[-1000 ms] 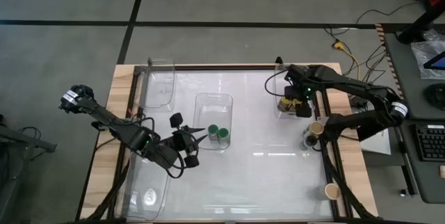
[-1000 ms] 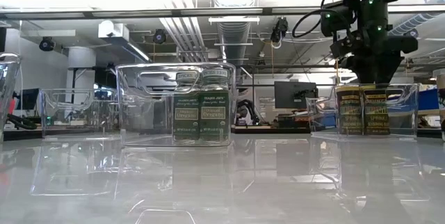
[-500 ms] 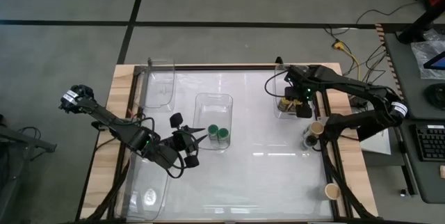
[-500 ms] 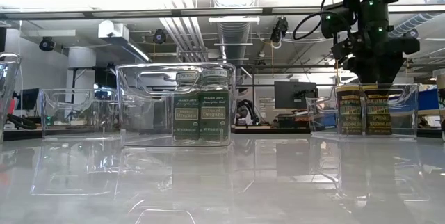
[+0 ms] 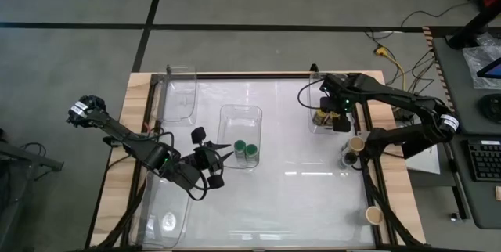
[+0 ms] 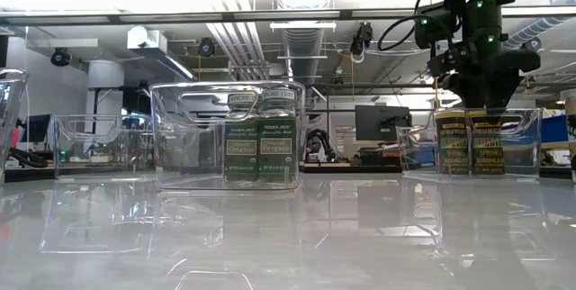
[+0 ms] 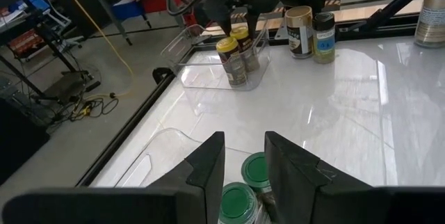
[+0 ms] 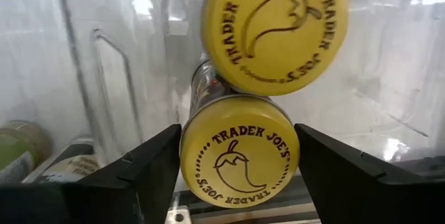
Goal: Sort spices by type
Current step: Put the yellow seasoning bottle into the top right transparent bin
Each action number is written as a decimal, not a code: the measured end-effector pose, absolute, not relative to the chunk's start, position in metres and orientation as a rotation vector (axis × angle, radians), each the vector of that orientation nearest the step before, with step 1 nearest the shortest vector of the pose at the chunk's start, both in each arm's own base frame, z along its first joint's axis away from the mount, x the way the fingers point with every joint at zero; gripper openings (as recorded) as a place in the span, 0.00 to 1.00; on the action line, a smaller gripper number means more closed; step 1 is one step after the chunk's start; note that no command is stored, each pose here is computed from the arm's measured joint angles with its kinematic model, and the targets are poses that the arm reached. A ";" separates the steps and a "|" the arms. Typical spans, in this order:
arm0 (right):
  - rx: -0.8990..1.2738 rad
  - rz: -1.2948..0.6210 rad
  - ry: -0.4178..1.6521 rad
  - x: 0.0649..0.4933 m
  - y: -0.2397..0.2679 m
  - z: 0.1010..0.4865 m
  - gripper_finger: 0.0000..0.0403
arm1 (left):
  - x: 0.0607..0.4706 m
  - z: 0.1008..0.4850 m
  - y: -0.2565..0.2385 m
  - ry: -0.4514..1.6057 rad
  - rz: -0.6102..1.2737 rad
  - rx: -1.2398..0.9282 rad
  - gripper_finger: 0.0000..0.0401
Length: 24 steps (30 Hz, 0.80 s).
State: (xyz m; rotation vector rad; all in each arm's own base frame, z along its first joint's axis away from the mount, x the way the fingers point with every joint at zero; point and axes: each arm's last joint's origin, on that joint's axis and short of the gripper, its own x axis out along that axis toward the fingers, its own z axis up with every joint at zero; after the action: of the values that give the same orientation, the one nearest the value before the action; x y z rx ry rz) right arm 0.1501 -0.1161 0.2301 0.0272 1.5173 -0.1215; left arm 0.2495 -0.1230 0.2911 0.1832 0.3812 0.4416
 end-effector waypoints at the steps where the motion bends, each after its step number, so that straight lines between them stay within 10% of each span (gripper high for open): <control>1: 0.019 -0.130 1.519 0.150 -0.117 0.230 0.67 | 0.249 0.291 -0.123 0.381 0.442 0.183 0.22; 24: -0.002 -0.154 1.522 0.151 -0.118 0.229 0.80 | 0.251 0.288 -0.124 0.388 0.443 0.187 0.22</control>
State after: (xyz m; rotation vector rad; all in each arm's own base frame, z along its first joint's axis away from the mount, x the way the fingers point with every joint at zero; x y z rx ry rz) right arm 0.1507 -0.1179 0.2294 -0.0016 1.5222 -0.1536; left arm 0.2514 -0.1241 0.2881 0.1872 0.3881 0.4435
